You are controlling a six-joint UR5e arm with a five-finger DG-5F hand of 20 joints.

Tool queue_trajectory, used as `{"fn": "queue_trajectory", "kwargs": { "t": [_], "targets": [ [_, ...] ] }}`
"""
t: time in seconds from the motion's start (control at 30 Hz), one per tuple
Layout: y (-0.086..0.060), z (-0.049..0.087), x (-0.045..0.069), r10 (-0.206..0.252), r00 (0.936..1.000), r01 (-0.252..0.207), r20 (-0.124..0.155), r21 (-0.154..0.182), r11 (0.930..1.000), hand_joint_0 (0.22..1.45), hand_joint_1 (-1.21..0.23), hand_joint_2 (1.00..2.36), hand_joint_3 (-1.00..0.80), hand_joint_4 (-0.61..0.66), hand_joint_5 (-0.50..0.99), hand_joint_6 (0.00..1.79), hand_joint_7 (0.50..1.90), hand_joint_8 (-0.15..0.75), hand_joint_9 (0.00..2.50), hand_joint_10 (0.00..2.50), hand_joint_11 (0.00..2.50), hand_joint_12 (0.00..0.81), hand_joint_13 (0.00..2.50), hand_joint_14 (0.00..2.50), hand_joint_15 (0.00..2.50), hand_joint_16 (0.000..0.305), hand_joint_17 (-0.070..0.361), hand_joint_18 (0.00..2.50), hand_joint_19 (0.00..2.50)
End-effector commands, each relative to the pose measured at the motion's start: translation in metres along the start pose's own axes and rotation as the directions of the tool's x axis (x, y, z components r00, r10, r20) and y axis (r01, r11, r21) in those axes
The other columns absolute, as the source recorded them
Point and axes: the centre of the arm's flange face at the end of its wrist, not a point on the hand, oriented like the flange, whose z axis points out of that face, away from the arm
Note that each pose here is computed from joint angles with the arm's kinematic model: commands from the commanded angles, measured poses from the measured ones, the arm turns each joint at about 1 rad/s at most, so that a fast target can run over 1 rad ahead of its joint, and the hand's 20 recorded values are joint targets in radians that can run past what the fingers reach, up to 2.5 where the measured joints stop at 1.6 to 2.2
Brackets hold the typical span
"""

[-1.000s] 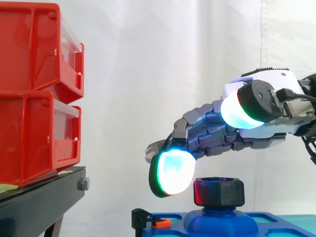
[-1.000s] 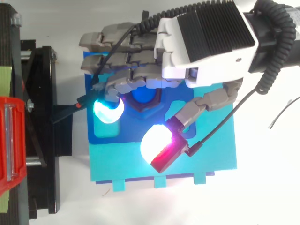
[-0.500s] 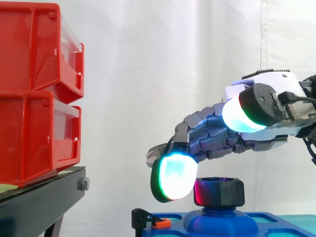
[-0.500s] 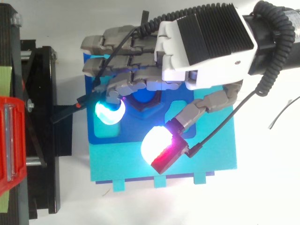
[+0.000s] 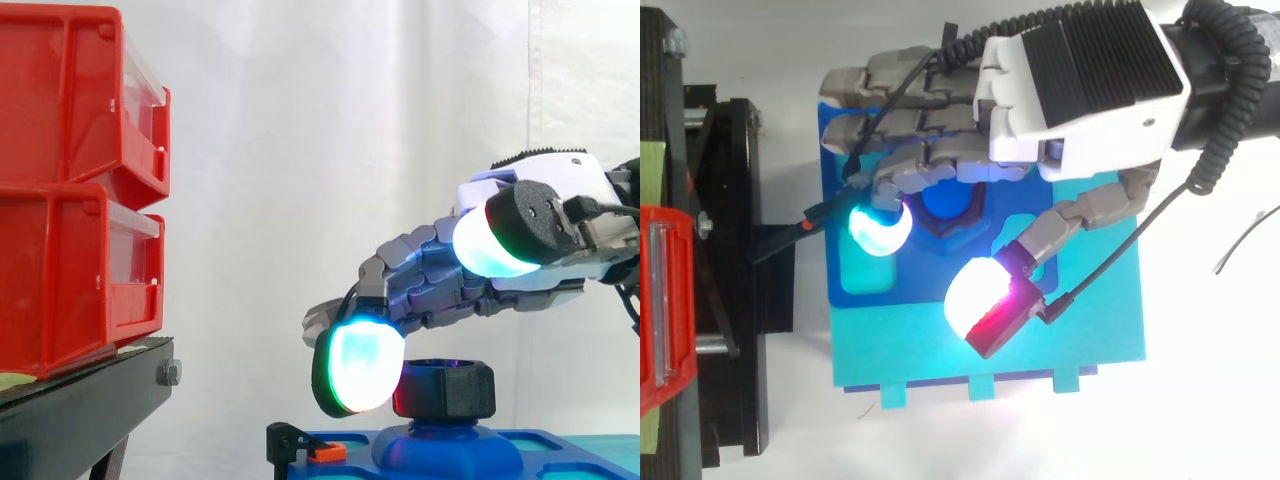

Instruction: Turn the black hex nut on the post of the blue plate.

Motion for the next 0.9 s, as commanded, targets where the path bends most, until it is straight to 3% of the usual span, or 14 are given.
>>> {"fn": "queue_trajectory", "kwargs": {
  "t": [0.0,0.37,0.87],
  "targets": [
    [-0.002,-0.002,0.000,0.002,1.0000,-0.002,-0.002,0.003,1.0000,0.51,-0.24,1.00,-0.50,0.25,-0.20,0.50,0.85,0.252,0.20,0.00,0.00,0.355,0.00,0.00,0.00,0.050,0.112,0.00,0.17],
    [-0.007,-0.005,-0.003,0.003,1.0000,-0.003,-0.005,-0.002,1.0000,0.50,-0.24,1.00,-0.50,0.25,-0.20,0.50,0.85,0.251,0.20,0.00,0.00,0.355,0.00,0.00,0.00,0.050,0.112,0.00,0.17],
    [-0.016,-0.010,-0.007,0.006,1.0000,-0.006,-0.005,0.016,0.9999,0.51,-0.24,1.00,-0.50,0.24,-0.21,0.50,0.85,0.252,0.21,0.00,0.00,0.355,0.00,0.00,0.00,0.049,0.111,0.00,0.17]
  ]
}}
